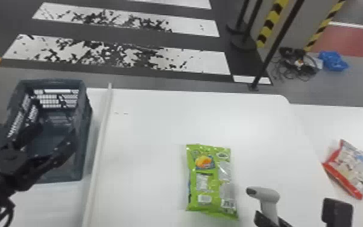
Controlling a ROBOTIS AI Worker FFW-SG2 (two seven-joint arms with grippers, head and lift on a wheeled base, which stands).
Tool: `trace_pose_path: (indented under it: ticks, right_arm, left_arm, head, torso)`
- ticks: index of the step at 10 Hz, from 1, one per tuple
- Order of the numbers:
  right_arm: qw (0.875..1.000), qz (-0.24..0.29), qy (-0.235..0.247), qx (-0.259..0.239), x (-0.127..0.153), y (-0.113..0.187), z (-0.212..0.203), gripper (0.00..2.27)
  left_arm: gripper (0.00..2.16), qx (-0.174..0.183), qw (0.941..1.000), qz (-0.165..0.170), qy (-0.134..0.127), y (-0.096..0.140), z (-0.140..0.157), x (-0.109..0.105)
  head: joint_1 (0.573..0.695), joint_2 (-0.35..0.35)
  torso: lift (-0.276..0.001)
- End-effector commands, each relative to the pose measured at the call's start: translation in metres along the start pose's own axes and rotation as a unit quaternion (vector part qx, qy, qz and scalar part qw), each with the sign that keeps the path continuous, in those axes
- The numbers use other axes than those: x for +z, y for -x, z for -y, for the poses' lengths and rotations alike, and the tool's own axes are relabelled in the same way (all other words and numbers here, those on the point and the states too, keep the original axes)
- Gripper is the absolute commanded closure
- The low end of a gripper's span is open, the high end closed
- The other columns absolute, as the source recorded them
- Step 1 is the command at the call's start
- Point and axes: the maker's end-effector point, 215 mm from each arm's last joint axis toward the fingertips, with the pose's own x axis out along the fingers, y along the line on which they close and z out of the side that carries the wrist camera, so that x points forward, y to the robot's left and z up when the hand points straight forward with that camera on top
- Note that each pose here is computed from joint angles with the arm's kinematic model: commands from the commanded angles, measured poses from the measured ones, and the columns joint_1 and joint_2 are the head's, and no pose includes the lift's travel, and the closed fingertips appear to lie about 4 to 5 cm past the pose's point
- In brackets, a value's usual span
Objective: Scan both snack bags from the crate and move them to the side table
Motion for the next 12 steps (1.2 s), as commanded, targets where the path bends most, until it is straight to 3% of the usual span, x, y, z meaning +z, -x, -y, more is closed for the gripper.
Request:
trace_pose_path:
  ticks: [1,8,12]
  right_arm:
    - [1.0,-0.017,-0.002,0.01,-0.012,0.005,-0.011,2.25]
    - [0.997,-0.041,-0.007,0.07,-0.037,0.013,-0.058,2.25]
    - [0.997,-0.041,0.002,0.072,-0.041,0.003,-0.064,2.25]
  left_arm:
    - [0.07,0.003,1.0,0.004,0.0,0.003,-0.002,0.001]
    - [0.07,0.007,0.9999,0.007,0.003,0.012,-0.003,-0.003]
    - [0.07,0.009,0.9999,0.01,0.001,0.015,-0.006,0.001]
  head:
    - [0.695,-0.13]
    - [0.695,-0.027]
    - [0.695,0.009]
  torso:
    - [-0.029]
    - [-0.029]
    - [-0.029]
